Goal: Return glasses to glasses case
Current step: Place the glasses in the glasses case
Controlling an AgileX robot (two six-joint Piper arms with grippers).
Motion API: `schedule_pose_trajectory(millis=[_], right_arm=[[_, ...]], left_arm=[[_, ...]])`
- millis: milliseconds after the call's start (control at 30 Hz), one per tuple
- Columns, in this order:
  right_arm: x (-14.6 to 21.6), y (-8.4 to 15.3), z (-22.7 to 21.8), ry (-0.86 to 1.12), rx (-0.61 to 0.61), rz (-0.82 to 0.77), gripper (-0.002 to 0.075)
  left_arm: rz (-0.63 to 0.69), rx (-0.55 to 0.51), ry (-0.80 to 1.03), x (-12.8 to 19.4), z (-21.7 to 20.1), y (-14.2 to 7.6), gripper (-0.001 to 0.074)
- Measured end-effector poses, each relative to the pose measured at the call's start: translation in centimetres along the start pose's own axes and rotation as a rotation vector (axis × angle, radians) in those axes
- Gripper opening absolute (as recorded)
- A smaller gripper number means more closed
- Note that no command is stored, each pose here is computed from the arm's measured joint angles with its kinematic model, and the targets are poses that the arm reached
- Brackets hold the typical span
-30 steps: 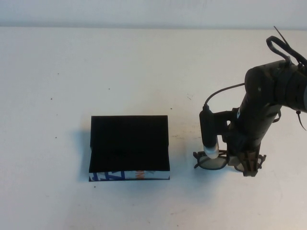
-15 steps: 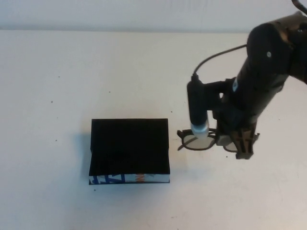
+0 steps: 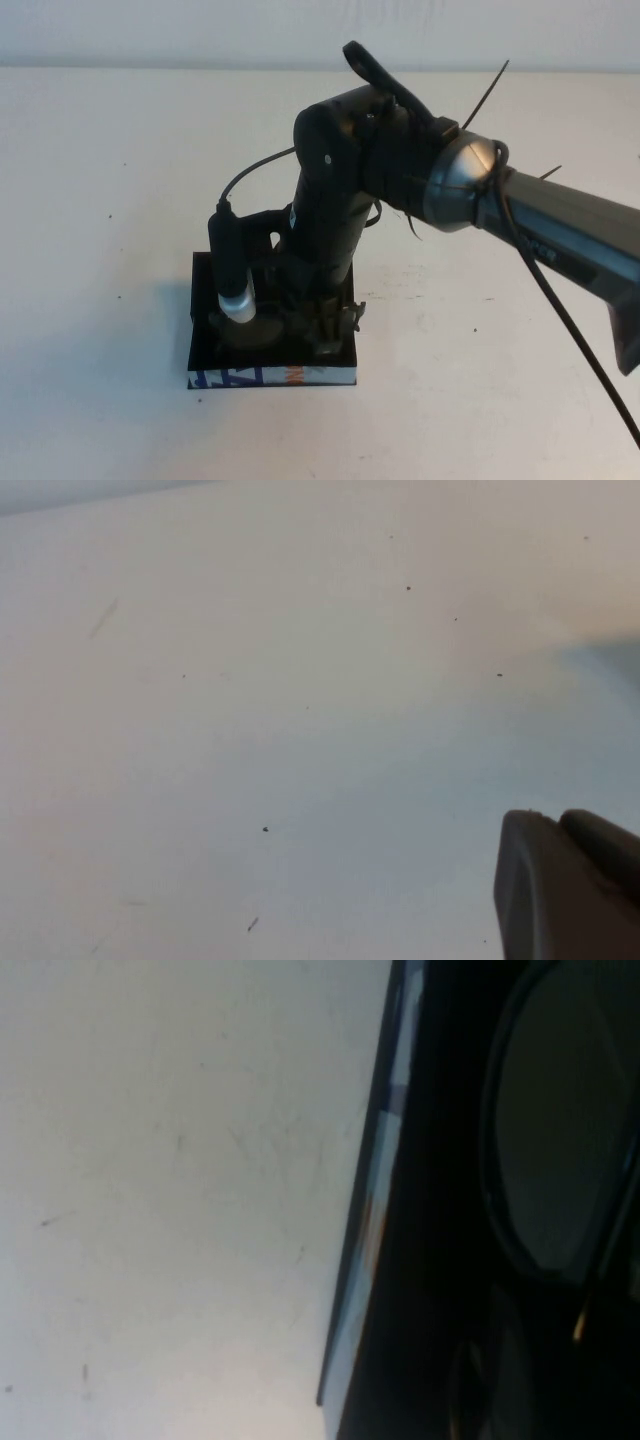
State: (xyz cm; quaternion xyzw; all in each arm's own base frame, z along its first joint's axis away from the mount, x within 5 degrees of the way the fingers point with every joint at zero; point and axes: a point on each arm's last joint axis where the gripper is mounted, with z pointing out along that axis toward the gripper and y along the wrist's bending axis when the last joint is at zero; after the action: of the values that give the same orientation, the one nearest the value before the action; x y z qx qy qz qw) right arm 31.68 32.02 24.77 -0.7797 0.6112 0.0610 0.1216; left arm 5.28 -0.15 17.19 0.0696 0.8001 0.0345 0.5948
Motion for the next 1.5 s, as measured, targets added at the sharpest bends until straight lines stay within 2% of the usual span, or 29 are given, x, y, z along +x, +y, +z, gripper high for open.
schedule_pose_trajectory(millis=[533,1033,1500], right_arm=[[-0.5,-0.1,1.7,-0.004,-0.034,0.000,0.0015],[-1.7,0.0,0.9,-0.033,-0.010,-0.020,0.0014],[-1.7,-0.2,2.8,-0.026,-0.050,0.018,0.0013]], left_arm=[[0.000,0.000,0.000,0.0,0.0,0.0,-0.0001],[0.000,0.000,0.000,0.0,0.0,0.0,-0.0001],[0.000,0.000,0.000,0.0,0.0,0.0,-0.0001]])
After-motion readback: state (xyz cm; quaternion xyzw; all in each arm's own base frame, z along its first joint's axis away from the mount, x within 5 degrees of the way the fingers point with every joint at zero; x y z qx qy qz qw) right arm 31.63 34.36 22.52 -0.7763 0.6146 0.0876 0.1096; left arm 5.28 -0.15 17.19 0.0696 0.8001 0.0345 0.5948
